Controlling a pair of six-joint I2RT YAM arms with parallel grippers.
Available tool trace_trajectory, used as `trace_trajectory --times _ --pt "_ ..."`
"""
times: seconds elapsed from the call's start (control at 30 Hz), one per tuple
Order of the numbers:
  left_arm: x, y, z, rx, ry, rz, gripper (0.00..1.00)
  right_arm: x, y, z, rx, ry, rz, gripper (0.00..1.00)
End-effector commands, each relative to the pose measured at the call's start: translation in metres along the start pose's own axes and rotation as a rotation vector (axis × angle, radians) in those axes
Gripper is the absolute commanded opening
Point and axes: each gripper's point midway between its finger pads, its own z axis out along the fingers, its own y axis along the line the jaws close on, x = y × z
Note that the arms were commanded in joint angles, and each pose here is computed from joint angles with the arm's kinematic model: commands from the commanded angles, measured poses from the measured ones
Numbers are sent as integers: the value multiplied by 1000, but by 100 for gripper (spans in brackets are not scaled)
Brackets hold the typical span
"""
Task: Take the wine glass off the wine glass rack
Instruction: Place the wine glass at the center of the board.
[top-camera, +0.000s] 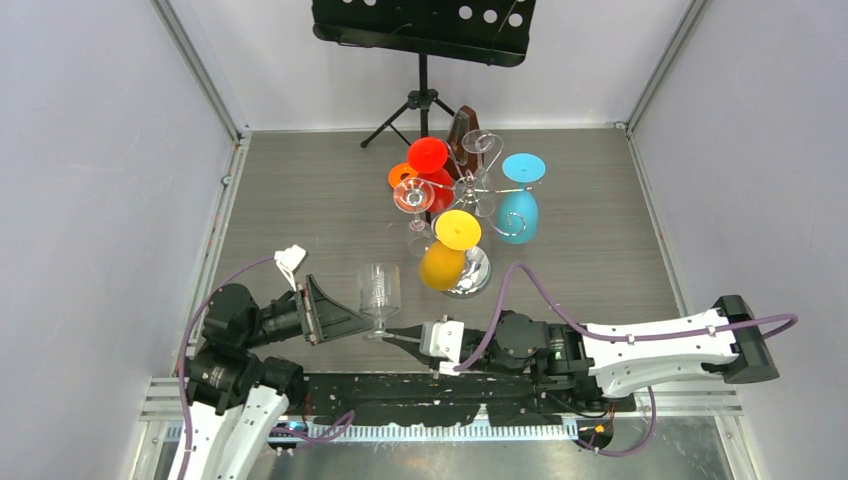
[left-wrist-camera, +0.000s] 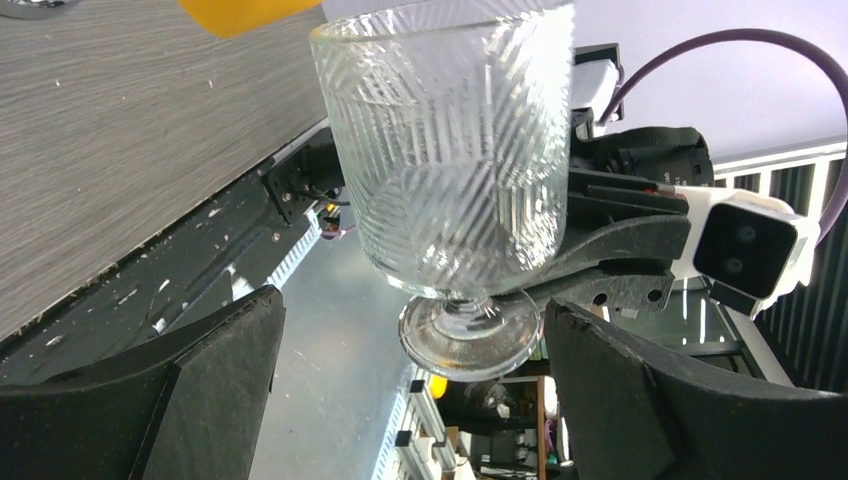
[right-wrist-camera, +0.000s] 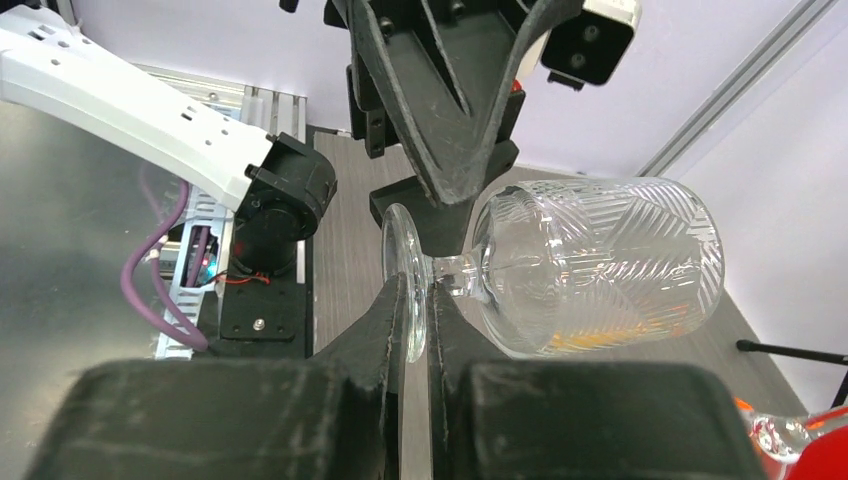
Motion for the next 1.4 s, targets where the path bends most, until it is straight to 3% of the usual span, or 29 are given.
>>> trace_trajectory --times 0.0,0.33,0.6,1.13,1.23,1.27,1.37 --pt "-3 -13 2 74 6 24 97 -52 -20 4 105 -198 -28 6" --pt "-7 -18 3 102 0 17 88 -57 -17 9 149 -257 -63 6" --pt "-8 -19 5 125 -2 9 73 -58 -16 18 177 -254 -91 6" --pt "-8 -23 4 158 -3 13 27 -53 -20 24 228 -255 -116 6" --pt "-8 -23 5 162 -2 15 3 -53 -19 24 225 -258 -116 6" --pt "-8 -23 5 161 -1 13 0 -53 -19 24 226 -258 -116 6" --pt "-8 -27 4 181 0 31 0 -51 -19 25 225 -253 -115 6"
